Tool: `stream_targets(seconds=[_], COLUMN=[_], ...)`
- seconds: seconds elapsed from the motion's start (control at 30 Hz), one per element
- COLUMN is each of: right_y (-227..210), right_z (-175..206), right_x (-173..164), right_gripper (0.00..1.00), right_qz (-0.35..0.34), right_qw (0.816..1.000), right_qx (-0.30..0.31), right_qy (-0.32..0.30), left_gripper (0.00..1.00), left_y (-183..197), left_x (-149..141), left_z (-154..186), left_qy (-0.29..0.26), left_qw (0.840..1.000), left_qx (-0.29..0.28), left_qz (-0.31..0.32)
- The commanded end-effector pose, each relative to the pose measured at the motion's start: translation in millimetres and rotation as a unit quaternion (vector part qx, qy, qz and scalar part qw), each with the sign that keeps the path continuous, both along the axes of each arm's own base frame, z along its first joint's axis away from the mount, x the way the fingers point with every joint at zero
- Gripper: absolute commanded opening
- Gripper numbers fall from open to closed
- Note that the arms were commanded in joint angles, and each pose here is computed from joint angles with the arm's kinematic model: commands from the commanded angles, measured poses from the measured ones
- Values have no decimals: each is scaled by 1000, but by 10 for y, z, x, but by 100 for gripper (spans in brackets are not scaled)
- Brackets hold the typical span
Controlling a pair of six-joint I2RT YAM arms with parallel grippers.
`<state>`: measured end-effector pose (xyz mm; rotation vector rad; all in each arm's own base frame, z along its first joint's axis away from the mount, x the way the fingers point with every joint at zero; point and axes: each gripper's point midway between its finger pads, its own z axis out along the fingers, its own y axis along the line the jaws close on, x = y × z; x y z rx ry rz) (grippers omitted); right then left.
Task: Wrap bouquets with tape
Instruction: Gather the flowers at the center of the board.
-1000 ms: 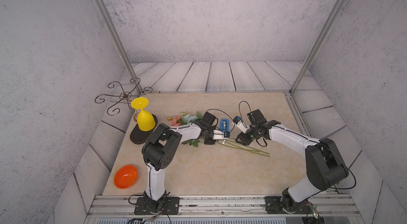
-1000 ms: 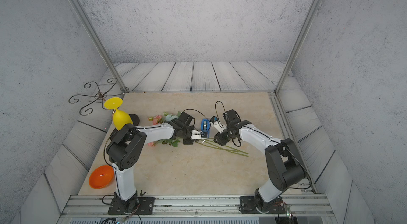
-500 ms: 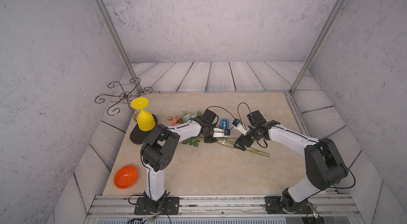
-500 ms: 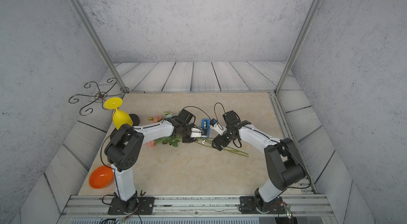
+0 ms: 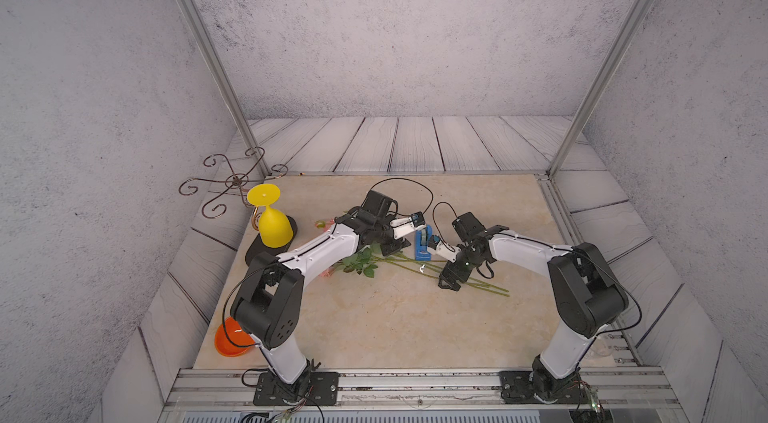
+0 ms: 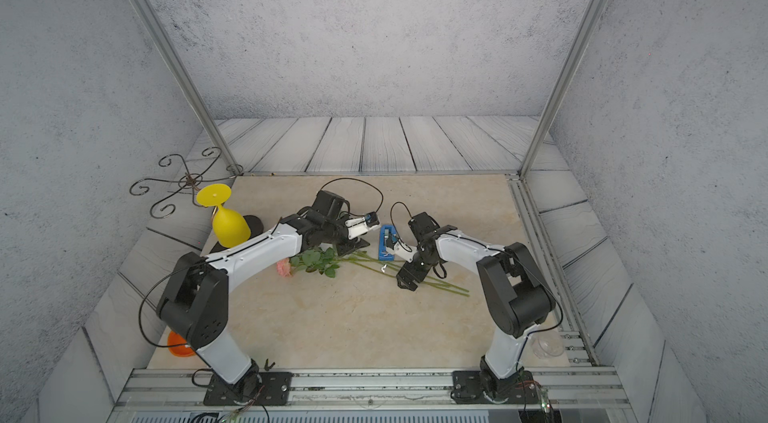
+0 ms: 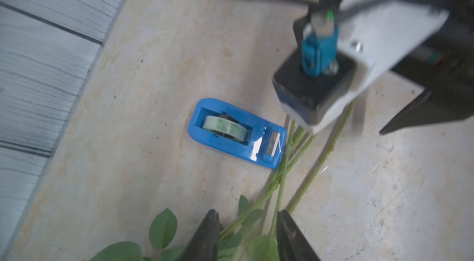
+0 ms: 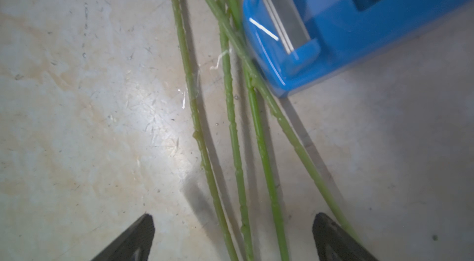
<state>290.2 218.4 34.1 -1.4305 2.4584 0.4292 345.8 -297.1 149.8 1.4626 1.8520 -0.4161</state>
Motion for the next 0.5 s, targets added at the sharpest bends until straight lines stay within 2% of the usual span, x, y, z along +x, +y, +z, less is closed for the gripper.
stream_targets(seconds=[0.0, 0.23, 0.33, 0.47], right_y=[-28, 33, 72, 86], right_z=[-117, -97, -80, -88], right_x=[34, 165, 212, 228], right_gripper=[97, 96, 96, 95], right_qz=[16, 42, 54, 63], right_qw=[999, 997, 997, 996], right_qx=[-32, -39, -39, -38], right_qy=[-7, -48, -48, -52], left_gripper=[41, 42, 43, 42], left_y=[-57, 43, 75, 133], left_x=[-130, -232, -253, -283], left_z=[214, 397, 434, 361], left_qy=[76, 132, 169, 227], left_qw=[992, 965, 943, 902], left_qx=[-82, -167, -208, -258], left_qz=[62, 153, 198, 260])
